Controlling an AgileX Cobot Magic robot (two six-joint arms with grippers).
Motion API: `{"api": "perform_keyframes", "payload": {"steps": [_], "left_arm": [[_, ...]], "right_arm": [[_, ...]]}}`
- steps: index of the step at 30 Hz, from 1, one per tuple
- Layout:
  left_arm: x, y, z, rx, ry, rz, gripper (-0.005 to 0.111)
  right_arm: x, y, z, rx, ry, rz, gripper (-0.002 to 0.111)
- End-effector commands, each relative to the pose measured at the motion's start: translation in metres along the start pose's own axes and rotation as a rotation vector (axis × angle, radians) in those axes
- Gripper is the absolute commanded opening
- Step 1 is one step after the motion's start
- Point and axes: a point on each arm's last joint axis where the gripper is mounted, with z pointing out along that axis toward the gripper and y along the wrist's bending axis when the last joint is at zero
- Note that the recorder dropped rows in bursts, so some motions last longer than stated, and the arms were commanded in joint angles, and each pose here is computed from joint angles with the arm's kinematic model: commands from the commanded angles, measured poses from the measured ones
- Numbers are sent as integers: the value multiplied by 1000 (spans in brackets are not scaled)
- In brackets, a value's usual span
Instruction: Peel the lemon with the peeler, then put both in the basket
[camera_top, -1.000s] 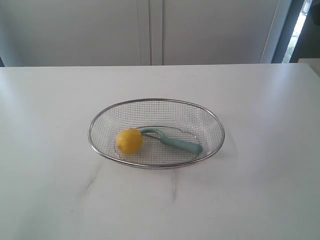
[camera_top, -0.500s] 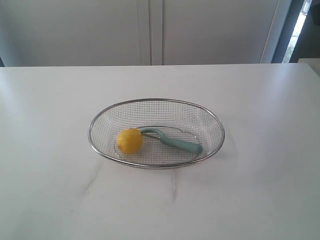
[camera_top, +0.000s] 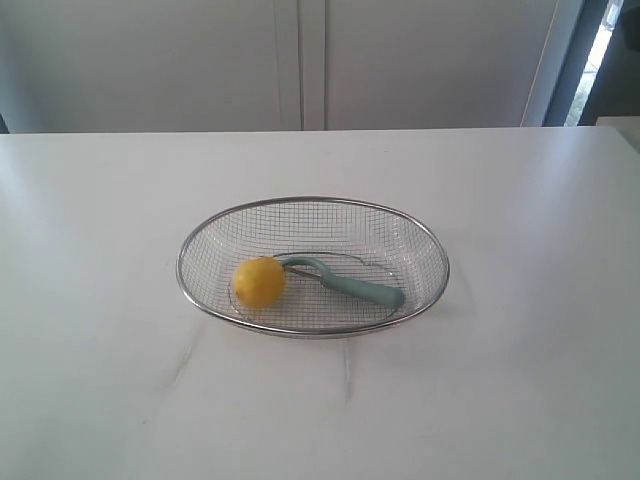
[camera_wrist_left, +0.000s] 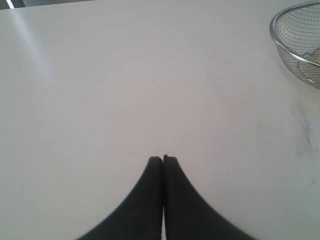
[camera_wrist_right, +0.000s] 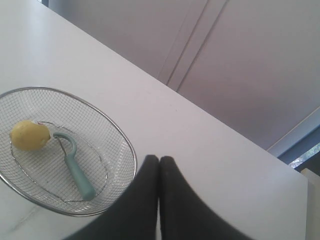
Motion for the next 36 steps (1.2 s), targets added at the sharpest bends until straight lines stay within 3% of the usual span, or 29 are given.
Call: {"api": "perform_keyframes", "payload": {"steps": [1, 13, 21, 29, 36], "left_arm": [[1, 0, 0, -4, 2, -15, 0], [1, 0, 0, -4, 2, -13, 0], [1, 0, 0, -4, 2, -13, 0], [1, 0, 0, -4, 2, -13, 0], [1, 0, 0, -4, 2, -13, 0]], "right_arm": [[-1, 0, -1, 3, -17, 8, 0], [-1, 0, -1, 3, -17, 8, 0], [0, -2, -39, 32, -126, 37, 0], [14, -10, -108, 292, -258, 92, 0], [28, 11, -165, 558, -365, 105, 0]]}}
